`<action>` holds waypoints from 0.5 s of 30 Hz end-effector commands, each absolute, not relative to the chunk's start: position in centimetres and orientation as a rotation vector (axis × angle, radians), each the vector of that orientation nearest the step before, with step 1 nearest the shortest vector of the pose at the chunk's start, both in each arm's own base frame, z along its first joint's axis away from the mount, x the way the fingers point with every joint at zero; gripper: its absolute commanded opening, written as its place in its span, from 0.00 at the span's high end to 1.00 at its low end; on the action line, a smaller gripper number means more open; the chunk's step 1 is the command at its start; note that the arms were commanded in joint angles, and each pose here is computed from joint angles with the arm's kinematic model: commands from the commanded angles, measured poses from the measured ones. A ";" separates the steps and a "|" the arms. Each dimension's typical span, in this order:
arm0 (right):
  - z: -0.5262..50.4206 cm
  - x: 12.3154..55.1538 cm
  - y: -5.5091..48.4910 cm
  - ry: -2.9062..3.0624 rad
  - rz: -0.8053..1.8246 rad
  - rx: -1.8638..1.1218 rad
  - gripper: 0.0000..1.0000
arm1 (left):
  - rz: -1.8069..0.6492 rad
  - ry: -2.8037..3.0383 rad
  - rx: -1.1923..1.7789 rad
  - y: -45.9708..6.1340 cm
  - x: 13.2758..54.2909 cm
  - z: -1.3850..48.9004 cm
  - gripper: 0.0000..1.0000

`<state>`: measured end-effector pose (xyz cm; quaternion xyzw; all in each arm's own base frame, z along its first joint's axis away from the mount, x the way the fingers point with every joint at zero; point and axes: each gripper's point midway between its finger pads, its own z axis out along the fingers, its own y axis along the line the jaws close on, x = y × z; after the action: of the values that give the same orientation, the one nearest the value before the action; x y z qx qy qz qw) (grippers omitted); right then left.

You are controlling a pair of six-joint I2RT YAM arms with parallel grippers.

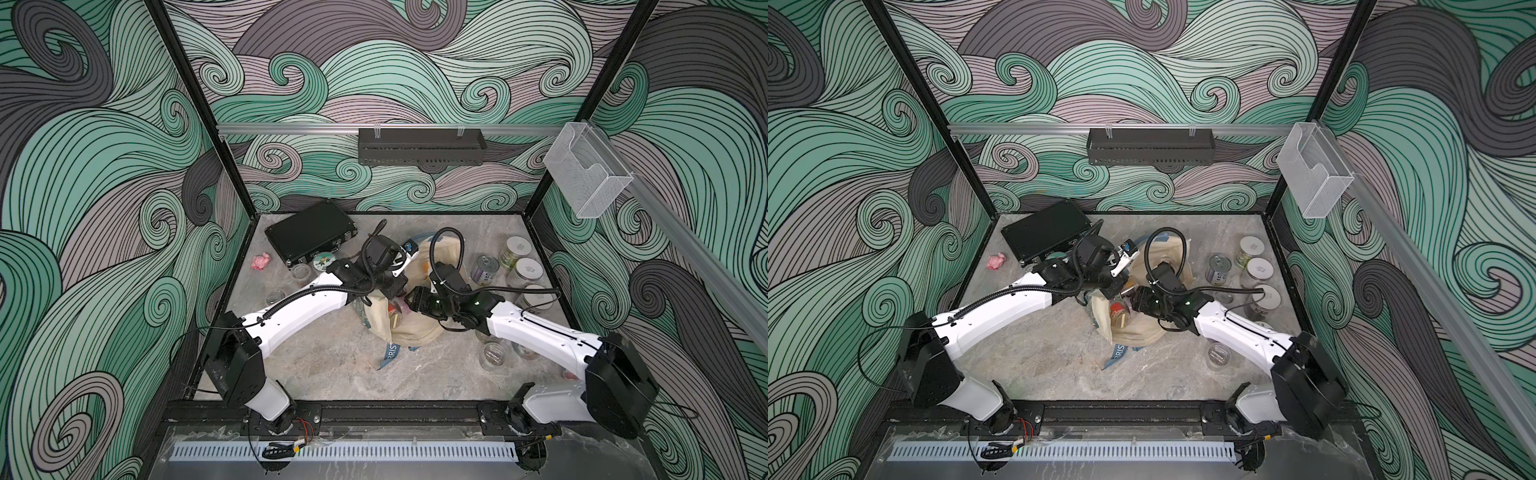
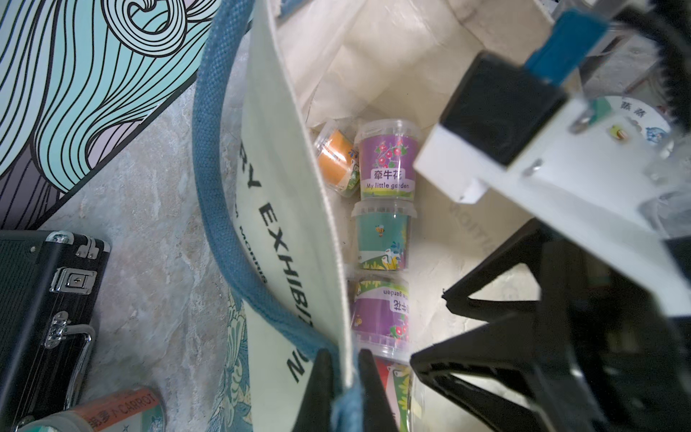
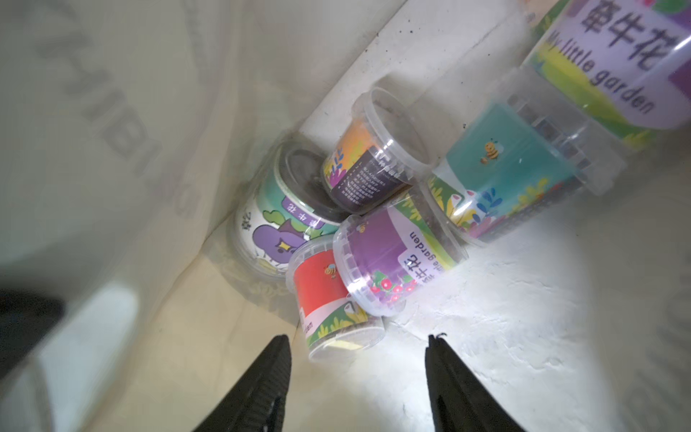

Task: Take out the seed jars from the canvas bag
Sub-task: Pick up the seed jar from the canvas bag.

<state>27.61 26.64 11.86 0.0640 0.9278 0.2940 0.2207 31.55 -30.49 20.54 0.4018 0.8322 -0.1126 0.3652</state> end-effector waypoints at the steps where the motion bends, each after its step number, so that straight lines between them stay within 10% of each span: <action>1: 12.5 29.2 27.8 2.525 0.841 0.161 0.33 | -0.294 2.118 1.057 -31.2 31.5 20.5 1.00; 15: 9.7 31.1 27.2 2.495 0.534 -0.257 0.12 | -0.278 2.136 0.980 -30.7 32.1 21.1 1.00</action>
<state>30.12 27.06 9.73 -0.0492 0.9366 0.2229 0.2657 31.96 -30.15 20.63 0.3876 0.8378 -0.1036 0.3704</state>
